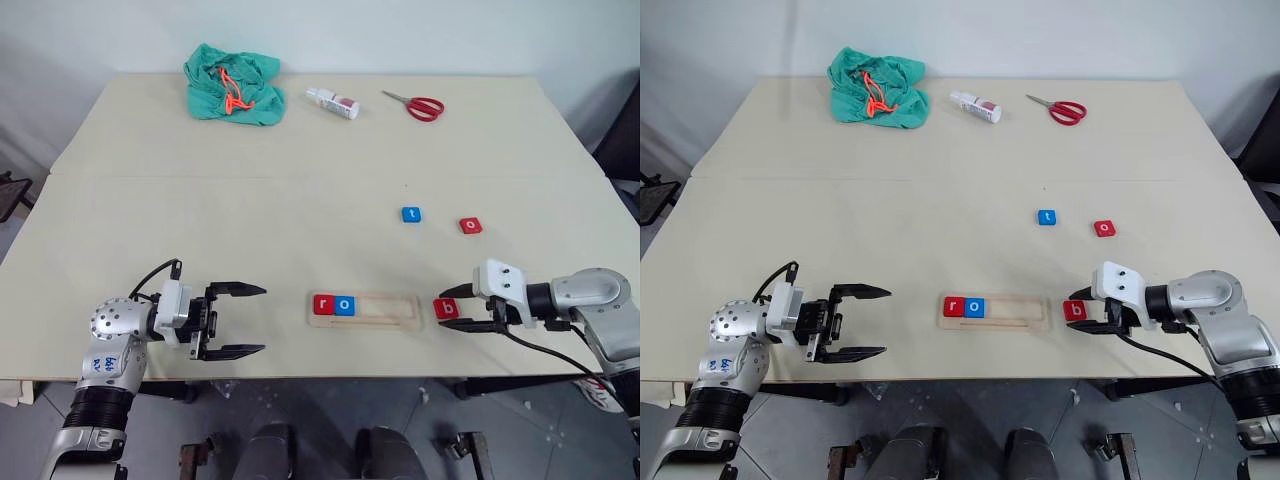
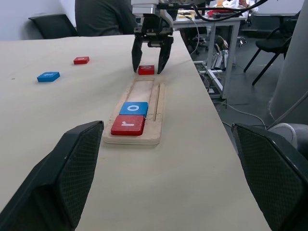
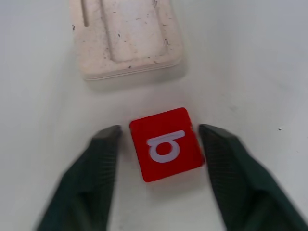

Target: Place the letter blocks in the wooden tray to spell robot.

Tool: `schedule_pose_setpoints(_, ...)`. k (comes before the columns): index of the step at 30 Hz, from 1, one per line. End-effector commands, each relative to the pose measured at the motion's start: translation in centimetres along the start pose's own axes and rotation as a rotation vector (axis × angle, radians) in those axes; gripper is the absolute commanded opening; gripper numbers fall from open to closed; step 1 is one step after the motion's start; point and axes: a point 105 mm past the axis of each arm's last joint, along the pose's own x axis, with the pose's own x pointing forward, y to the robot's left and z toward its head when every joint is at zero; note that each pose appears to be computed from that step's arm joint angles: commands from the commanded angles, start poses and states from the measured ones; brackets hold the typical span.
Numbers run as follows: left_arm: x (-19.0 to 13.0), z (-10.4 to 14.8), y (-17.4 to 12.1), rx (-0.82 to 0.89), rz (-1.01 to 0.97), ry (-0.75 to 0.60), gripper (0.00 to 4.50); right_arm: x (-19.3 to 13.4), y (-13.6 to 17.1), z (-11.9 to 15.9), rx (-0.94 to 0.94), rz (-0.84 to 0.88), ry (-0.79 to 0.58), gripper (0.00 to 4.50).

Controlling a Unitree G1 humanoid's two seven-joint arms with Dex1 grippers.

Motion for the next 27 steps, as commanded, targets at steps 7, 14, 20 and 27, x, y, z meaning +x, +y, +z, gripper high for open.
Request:
schedule_pose_setpoints(7, 0.0, 0.7, 0.1, 0.043, -0.039, -0.013, 4.50, -0.5, -1.7, 4.2, 0.042, -0.104, -0.113, 1.46)
schedule_pose_setpoints(14, 0.6, 0.4, 0.5, 0.046, -0.044, -0.023, 4.50, 0.1, -1.4, 8.7, 0.072, -0.084, -0.173, 1.46)
schedule_pose_setpoints(20, 1.0, 0.4, 0.6, 0.050, -0.058, -0.030, 4.50, 2.2, -0.1, 9.4, 0.075, -0.032, -0.145, 1.46)
schedule_pose_setpoints(27, 0.6, 0.4, 0.3, 0.049, -0.052, -0.020, 4.50, 3.8, 1.1, 8.8, 0.068, 0.010, -0.136, 1.46)
